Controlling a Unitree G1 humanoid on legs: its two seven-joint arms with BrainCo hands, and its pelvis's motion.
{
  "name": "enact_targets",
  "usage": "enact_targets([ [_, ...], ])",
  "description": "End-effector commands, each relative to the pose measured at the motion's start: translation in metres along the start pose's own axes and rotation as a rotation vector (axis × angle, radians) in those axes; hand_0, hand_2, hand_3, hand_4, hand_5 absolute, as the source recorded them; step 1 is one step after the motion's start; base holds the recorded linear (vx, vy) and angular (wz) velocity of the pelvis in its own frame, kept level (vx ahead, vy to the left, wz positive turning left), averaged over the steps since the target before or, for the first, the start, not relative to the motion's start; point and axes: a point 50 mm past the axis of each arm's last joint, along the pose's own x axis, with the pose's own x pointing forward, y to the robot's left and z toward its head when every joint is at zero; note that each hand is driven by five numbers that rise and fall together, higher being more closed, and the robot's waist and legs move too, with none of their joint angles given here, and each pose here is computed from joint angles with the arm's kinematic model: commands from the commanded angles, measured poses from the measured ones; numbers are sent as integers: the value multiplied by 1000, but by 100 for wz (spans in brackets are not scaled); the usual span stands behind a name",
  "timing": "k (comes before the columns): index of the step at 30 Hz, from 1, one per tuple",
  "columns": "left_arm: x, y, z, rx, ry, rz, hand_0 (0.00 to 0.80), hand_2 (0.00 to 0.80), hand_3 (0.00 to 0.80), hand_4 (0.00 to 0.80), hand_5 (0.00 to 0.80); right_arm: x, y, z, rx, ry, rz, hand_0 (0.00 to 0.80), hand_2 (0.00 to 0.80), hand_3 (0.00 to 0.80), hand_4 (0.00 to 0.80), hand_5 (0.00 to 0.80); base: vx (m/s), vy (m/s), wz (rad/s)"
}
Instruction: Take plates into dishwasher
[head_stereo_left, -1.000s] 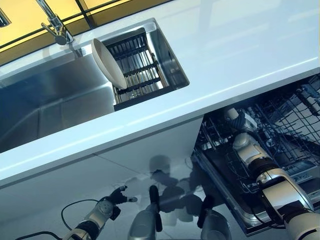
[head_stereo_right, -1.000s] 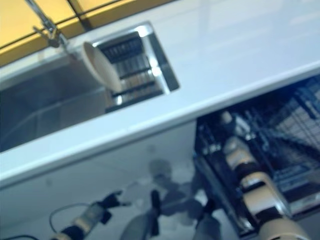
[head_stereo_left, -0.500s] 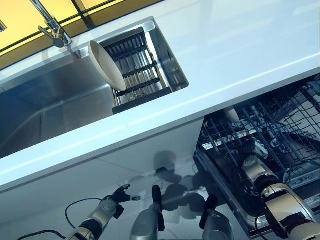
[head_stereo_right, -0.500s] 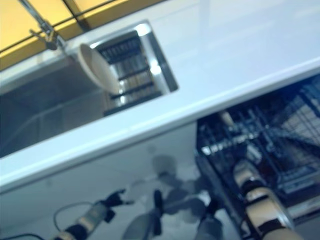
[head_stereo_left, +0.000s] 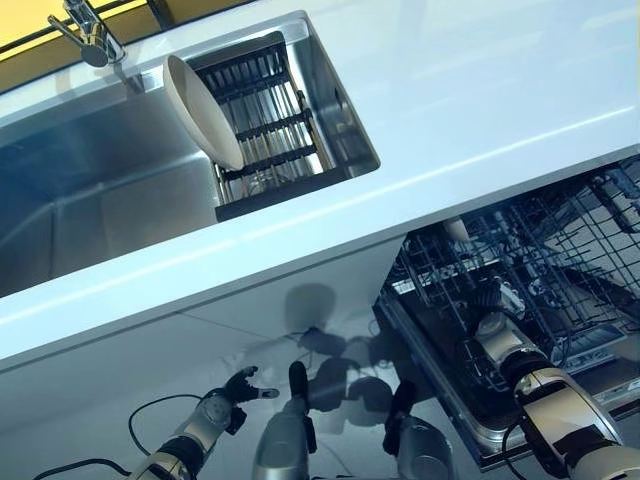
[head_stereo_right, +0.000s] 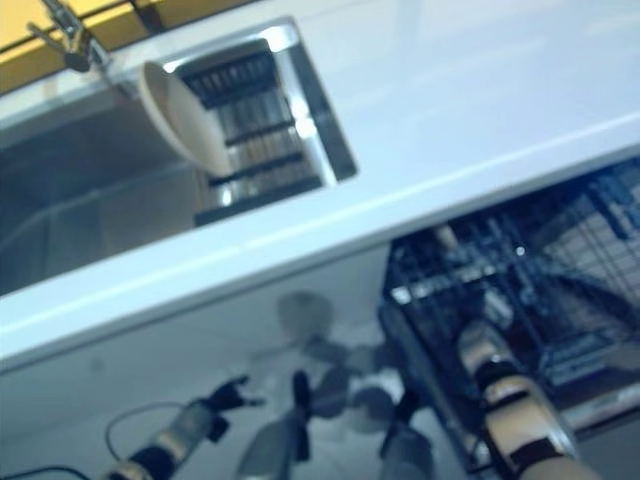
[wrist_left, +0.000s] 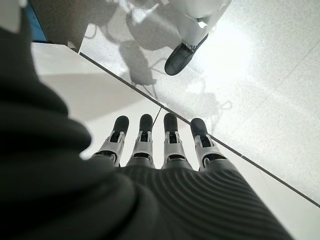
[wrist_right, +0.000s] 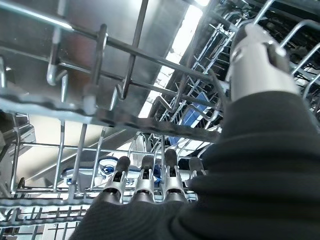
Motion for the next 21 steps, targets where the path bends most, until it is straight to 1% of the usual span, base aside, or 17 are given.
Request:
enact_targets([
  [1,1,19,4,20,-7,54,0,0,0,0,0,0,-17,25,73,-117,-86,0,0,0,0,0,33,13,-1],
  [4,0,20,2,14,1,56,0,0,0,0,0,-5,-22,37,131,-168,-111,0,0,0,0,0,33,15,-5],
  [5,-2,19,-3,6,14,60,0,0,0,0,0,-11,-26,44,167,-225,-135,0,0,0,0,0,61,15,-7],
  [9,-6,13,-14,-4,44,58,0,0,0,0,0,-23,-34,42,259,-308,-197,0,0,0,0,0,77,19,-8],
  [15,-11,1,-30,-19,85,42,0,0,0,0,0,-48,-63,43,404,-484,-346,0,0,0,0,0,75,49,-12],
  [20,-12,-3,-34,-28,102,40,0,0,0,0,0,-58,-76,48,471,-561,-389,0,0,0,0,0,41,45,-14],
  [21,-12,-5,-36,-36,109,43,0,0,0,0,0,-63,-84,50,513,-595,-386,0,0,0,0,0,20,34,-4],
])
